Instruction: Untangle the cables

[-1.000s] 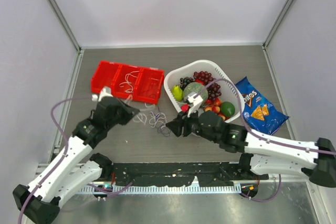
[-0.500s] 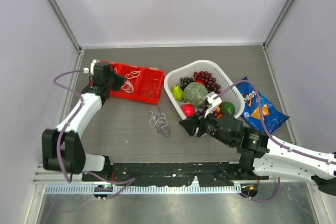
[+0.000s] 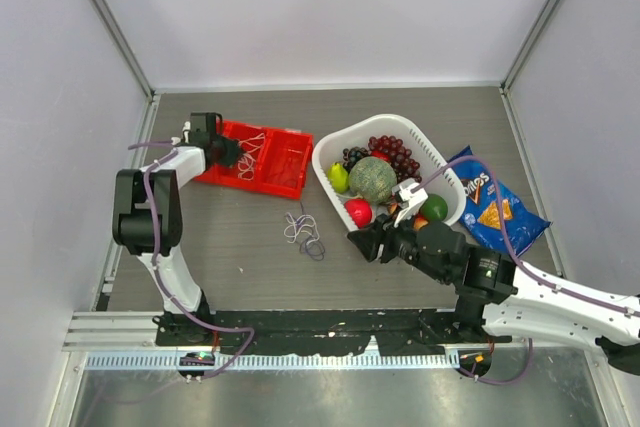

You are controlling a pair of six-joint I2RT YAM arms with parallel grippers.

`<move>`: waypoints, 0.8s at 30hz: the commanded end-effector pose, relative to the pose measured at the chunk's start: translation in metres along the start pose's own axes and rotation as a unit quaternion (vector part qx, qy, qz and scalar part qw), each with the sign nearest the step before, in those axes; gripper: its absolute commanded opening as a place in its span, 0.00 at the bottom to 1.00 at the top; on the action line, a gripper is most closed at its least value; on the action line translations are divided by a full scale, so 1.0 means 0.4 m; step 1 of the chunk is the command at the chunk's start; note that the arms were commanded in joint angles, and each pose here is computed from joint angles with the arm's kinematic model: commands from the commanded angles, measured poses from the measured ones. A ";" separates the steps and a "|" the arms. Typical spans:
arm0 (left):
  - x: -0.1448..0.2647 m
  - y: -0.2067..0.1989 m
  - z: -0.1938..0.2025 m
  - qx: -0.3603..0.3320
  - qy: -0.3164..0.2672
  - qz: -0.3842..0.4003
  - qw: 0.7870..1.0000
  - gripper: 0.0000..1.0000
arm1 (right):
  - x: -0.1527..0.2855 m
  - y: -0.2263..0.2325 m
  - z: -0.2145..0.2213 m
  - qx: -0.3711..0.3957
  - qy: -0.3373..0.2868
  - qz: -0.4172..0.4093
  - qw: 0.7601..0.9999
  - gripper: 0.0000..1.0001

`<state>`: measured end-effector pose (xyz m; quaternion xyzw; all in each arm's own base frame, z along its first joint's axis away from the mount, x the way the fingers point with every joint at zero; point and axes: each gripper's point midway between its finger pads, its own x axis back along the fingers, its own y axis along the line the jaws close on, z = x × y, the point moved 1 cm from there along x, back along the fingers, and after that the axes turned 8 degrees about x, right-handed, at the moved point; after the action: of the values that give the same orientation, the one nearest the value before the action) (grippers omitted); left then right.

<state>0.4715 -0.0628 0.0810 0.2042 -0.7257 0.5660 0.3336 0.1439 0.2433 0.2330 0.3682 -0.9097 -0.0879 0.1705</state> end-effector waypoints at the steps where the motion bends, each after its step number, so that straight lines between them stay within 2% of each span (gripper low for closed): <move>1: -0.017 0.033 -0.001 0.007 -0.005 -0.023 1.000 0.00 | -0.023 0.003 -0.010 0.002 -0.003 0.008 1.000 0.48; 4: -0.011 0.040 0.008 -0.006 -0.007 -0.026 1.000 0.00 | -0.035 0.012 -0.005 0.006 0.004 0.004 1.000 0.48; 10: 0.034 0.010 0.004 -0.088 -0.051 -0.034 0.994 0.00 | -0.052 0.023 0.010 0.003 0.011 -0.003 1.000 0.48; 11: 0.041 0.007 0.006 -0.097 -0.051 -0.031 0.994 0.05 | -0.052 0.024 0.010 0.001 0.012 -0.004 1.000 0.48; 14: 0.087 -0.019 -0.015 -0.124 -0.080 -0.018 0.989 0.37 | -0.053 0.024 0.011 0.000 0.013 -0.004 1.000 0.48; 16: 0.121 -0.040 -0.031 -0.137 -0.099 -0.006 0.986 0.51 | -0.052 0.026 0.011 0.001 0.013 -0.007 1.000 0.48; 21: 0.192 -0.077 -0.045 -0.161 -0.115 0.023 0.980 0.71 | -0.055 0.029 0.011 0.000 0.011 -0.009 1.000 0.48; 24: 0.218 -0.075 -0.056 -0.156 -0.124 0.025 0.980 0.76 | -0.057 0.033 0.012 -0.002 0.012 -0.013 1.000 0.48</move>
<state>0.4449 -0.0567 0.1511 0.1895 -0.8301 0.4439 0.2790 0.1464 0.2615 0.2099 0.3739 -0.9034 -0.0607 0.2010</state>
